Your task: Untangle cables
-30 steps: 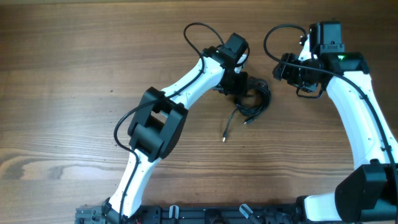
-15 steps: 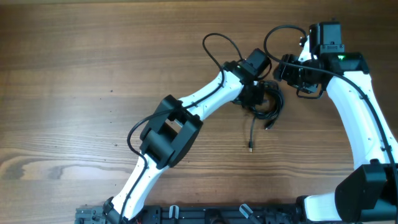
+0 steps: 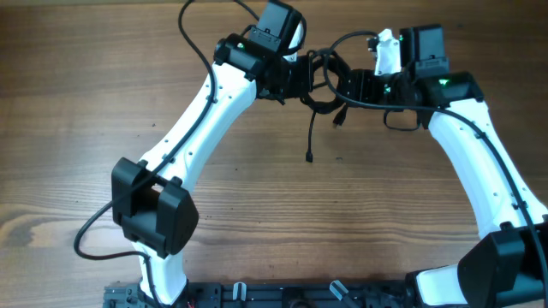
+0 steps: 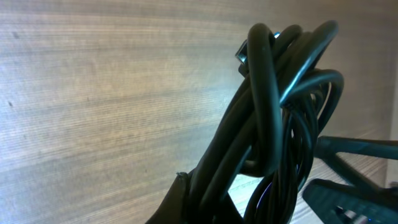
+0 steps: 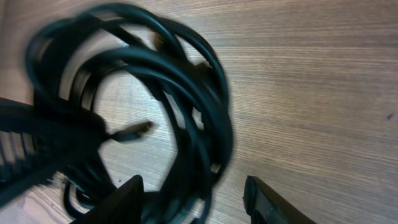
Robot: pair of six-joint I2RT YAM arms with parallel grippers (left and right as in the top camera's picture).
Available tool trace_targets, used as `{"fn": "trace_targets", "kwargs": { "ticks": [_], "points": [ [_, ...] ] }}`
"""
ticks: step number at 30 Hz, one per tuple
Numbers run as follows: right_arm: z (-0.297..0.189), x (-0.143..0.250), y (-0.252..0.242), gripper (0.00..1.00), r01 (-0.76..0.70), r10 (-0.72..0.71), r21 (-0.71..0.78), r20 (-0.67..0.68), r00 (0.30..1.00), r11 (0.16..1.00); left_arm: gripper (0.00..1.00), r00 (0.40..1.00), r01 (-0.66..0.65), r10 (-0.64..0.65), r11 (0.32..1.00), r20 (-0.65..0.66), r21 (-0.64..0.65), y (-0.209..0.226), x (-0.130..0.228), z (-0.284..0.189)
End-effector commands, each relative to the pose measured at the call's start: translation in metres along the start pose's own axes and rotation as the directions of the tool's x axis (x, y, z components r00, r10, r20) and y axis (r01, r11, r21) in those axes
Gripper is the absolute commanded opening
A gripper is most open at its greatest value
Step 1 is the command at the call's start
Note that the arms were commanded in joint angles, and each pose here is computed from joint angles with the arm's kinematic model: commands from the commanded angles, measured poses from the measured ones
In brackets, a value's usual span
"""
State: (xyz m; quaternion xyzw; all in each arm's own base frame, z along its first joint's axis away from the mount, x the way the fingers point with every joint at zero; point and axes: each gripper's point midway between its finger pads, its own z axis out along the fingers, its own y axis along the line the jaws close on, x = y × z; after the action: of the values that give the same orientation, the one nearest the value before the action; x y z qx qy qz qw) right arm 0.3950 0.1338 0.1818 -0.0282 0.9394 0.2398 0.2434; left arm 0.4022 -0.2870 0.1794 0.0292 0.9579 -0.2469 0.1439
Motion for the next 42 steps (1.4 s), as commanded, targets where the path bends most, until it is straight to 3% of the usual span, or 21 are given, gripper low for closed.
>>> {"fn": "trace_targets", "kwargs": {
  "ticks": [1, 7, 9, 13, 27, 31, 33, 37, 42],
  "points": [
    [-0.002, -0.004, 0.002, 0.53, 0.035, -0.036, 0.026, 0.021, 0.999, 0.999, 0.04, 0.999, 0.015, -0.014, 1.0, -0.039, 0.026, -0.005, 0.008, 0.004],
    [-0.002, -0.007, 0.003, 0.52, 0.043, -0.043, 0.024, 0.031, 0.999, 0.999, 0.04, 0.999, 0.015, -0.014, 1.0, -0.041, 0.025, -0.005, 0.009, 0.004],
    [-0.002, -0.01, 0.004, 0.43, 0.049, -0.05, 0.02, 0.045, 0.998, 0.999, 0.04, 0.999, 0.014, -0.013, 1.0, -0.042, 0.025, -0.005, 0.009, 0.005],
    [0.002, -0.016, 0.004, 0.41, 0.058, -0.059, 0.016, 0.064, 0.996, 0.998, 0.04, 0.999, 0.015, -0.014, 1.0, -0.042, 0.025, -0.005, 0.009, 0.005],
    [0.079, 0.007, -0.012, 0.38, 0.055, -0.052, 0.047, -0.067, 0.996, 0.997, 0.04, 0.997, 0.02, -0.017, 0.999, -0.073, 0.03, -0.005, 0.016, 0.004],
    [0.089, 0.014, -0.018, 0.21, 0.028, -0.022, 0.053, -0.096, 0.995, 0.998, 0.04, 0.997, 0.02, -0.018, 0.999, -0.073, 0.032, -0.005, 0.016, 0.004],
    [0.087, 0.014, -0.015, 0.05, 0.012, -0.009, 0.029, -0.098, 0.995, 1.0, 0.04, 0.998, 0.018, -0.016, 0.999, -0.066, 0.035, -0.006, 0.014, 0.004],
    [0.06, 0.015, 0.015, 0.04, 0.068, -0.077, -0.091, -0.097, 0.992, 0.994, 0.04, 0.999, 0.017, -0.018, 1.0, -0.042, -0.008, 0.002, 0.01, 0.005],
    [-0.034, 0.012, 0.076, 0.04, 0.296, -0.291, -0.289, 0.06, 0.955, 0.91, 0.04, 0.999, 0.017, -0.017, 1.0, -0.037, -0.018, 0.003, 0.009, 0.005]
  ]
}}
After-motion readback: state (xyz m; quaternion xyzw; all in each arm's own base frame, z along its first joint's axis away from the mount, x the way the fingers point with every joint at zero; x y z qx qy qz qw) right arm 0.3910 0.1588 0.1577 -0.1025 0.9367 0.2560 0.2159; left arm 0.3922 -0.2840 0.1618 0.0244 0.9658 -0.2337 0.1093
